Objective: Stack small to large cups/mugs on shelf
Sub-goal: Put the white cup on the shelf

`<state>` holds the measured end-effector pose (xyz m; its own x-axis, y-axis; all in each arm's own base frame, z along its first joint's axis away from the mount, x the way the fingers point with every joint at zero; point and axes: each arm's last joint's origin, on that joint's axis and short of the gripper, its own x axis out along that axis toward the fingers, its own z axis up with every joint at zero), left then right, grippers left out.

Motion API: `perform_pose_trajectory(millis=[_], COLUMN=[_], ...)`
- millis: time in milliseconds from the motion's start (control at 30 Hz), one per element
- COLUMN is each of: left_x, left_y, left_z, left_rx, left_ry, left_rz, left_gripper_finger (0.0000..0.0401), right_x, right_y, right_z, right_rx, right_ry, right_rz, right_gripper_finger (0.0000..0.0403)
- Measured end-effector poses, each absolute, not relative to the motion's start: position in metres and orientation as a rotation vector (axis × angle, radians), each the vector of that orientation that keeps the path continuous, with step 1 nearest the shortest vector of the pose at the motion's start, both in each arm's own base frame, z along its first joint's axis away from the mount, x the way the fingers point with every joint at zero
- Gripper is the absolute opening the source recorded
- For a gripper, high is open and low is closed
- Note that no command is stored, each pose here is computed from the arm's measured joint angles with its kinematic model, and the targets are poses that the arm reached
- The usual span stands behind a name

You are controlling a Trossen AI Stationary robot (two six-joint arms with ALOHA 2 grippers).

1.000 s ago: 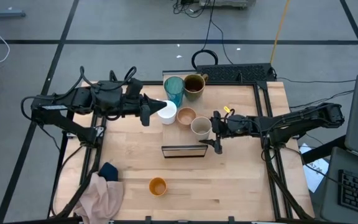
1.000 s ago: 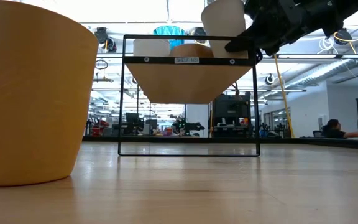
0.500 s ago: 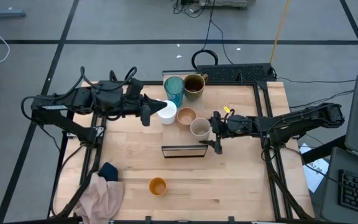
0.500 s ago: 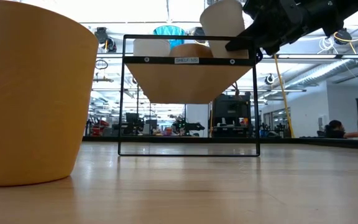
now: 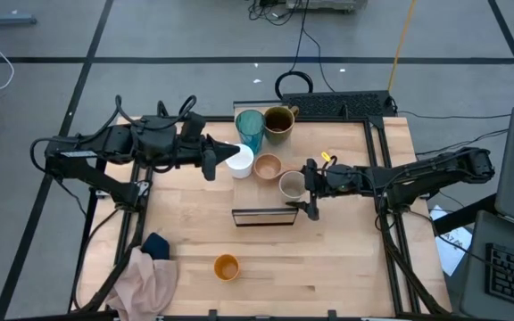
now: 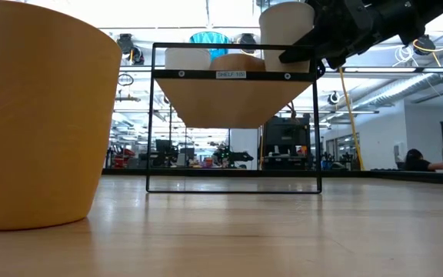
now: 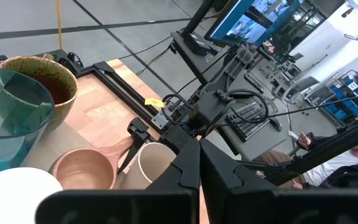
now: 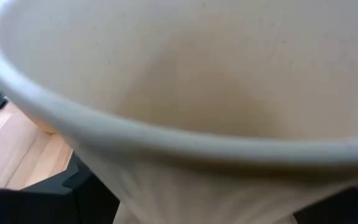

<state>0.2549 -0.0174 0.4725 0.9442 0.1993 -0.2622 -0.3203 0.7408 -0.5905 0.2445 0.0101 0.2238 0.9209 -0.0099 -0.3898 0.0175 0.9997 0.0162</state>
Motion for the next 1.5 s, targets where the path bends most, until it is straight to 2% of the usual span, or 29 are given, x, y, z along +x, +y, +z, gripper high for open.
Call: perform_pose_trajectory(millis=[567,867,1500], left_x=[0.255,0.255,0.255], left_y=[-0.017,-0.018,-0.018], left_z=[0.473,0.472,0.472], left_rx=[-0.677,-0.673,-0.672], left_ry=[0.188,0.191,0.192], left_rz=[0.285,0.28,0.281], left_gripper_finger=[0.0005,0.0005,0.0005], right_x=[0.243,0.234,0.21], right_y=[0.01,0.01,0.009], right_z=[0.221,0.232,0.235], right_rx=[0.021,0.038,0.068], right_ry=[0.435,0.399,0.52], right_rz=[-0.012,-0.014,-0.025], right_gripper_finger=[0.0361,0.0361,0.0361])
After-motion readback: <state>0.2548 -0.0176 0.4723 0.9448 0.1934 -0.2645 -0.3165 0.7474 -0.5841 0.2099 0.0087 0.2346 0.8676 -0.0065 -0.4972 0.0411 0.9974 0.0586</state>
